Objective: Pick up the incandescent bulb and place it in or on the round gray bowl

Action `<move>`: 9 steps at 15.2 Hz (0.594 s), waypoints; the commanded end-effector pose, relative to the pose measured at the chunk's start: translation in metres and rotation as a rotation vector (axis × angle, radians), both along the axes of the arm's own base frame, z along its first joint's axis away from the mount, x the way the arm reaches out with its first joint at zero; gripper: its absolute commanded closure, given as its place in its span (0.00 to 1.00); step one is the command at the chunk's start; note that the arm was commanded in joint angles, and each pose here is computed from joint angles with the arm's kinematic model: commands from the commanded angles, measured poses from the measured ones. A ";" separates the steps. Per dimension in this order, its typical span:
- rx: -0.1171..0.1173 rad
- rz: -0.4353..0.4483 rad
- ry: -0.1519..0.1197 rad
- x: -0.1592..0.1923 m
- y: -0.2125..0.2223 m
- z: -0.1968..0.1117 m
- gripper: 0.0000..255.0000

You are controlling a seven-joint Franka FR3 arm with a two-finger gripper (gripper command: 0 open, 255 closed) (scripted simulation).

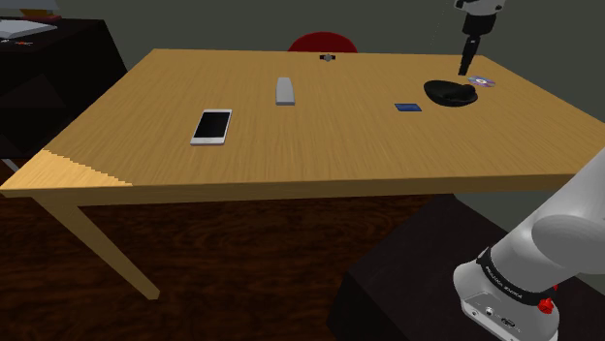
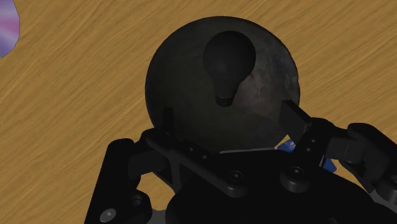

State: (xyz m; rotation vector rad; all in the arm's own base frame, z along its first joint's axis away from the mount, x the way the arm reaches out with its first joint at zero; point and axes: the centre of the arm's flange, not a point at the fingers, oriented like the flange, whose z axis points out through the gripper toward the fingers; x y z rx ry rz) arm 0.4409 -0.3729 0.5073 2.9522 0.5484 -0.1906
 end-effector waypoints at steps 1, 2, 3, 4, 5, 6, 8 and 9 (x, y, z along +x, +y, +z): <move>0.000 0.000 0.000 0.002 0.002 0.020 0.00; 0.000 0.000 0.000 0.003 0.004 0.033 0.00; 0.000 0.000 0.000 0.005 0.006 0.043 0.00; 0.000 0.000 0.000 0.005 0.006 0.043 0.00; 0.000 0.000 0.000 0.004 0.006 0.043 0.00; 0.000 0.000 0.000 0.004 0.006 0.043 0.00; 0.000 0.000 0.000 0.005 0.006 0.043 0.00; 0.000 0.000 0.000 0.005 0.006 0.043 0.00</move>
